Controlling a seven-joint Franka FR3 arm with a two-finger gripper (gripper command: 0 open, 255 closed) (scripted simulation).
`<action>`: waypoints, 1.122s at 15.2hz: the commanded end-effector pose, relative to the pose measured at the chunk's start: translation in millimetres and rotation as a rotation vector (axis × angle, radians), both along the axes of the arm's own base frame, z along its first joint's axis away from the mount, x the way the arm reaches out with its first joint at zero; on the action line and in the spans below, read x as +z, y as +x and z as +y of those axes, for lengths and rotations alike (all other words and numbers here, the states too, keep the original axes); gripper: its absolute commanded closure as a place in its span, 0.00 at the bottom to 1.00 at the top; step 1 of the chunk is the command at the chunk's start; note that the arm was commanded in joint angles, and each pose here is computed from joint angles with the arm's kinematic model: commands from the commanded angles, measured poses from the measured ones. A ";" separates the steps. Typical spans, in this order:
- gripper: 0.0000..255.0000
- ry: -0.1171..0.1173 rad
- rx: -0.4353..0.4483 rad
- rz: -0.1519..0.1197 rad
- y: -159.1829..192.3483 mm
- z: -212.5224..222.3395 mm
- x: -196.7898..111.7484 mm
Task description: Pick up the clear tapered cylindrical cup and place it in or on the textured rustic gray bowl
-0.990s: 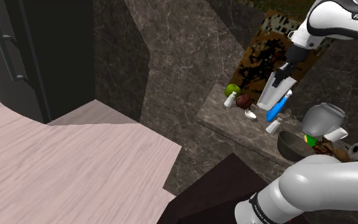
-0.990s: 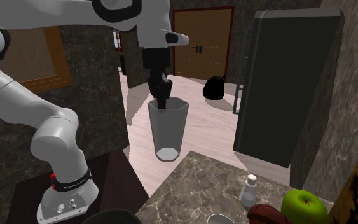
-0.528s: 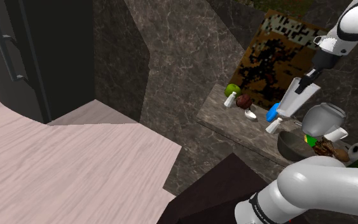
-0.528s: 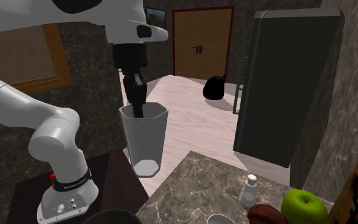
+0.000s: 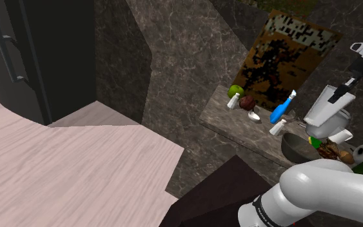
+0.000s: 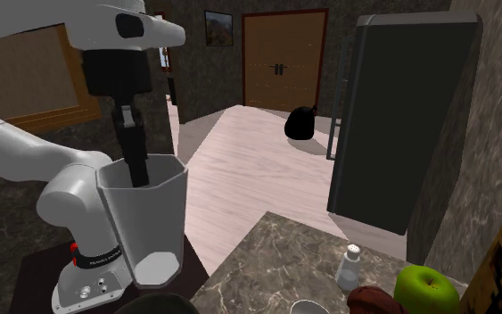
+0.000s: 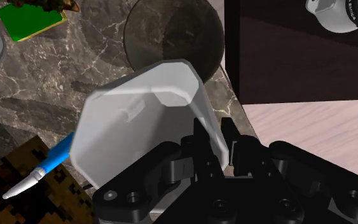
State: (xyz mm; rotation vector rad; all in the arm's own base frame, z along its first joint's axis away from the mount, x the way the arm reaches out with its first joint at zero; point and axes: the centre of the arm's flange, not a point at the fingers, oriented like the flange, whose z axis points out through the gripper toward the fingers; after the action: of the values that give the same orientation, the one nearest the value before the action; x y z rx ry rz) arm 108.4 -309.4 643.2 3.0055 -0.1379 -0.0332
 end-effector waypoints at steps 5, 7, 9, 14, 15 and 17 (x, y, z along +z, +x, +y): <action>1.00 0.000 0.001 0.001 -51.0 -19.5 -3.0; 1.00 0.000 0.001 0.001 -51.0 -19.5 -13.5; 1.00 0.000 0.001 0.001 -51.0 -19.5 -24.1; 1.00 0.000 0.001 0.001 -51.0 -19.5 -50.5; 1.00 0.000 0.001 0.001 -51.0 -19.5 -55.8; 1.00 0.000 0.001 0.001 -51.0 -19.5 -66.3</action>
State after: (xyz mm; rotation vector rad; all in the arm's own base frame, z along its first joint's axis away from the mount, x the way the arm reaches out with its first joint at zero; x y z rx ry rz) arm 56.2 -328.5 581.7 3.0060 -0.1365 -0.0346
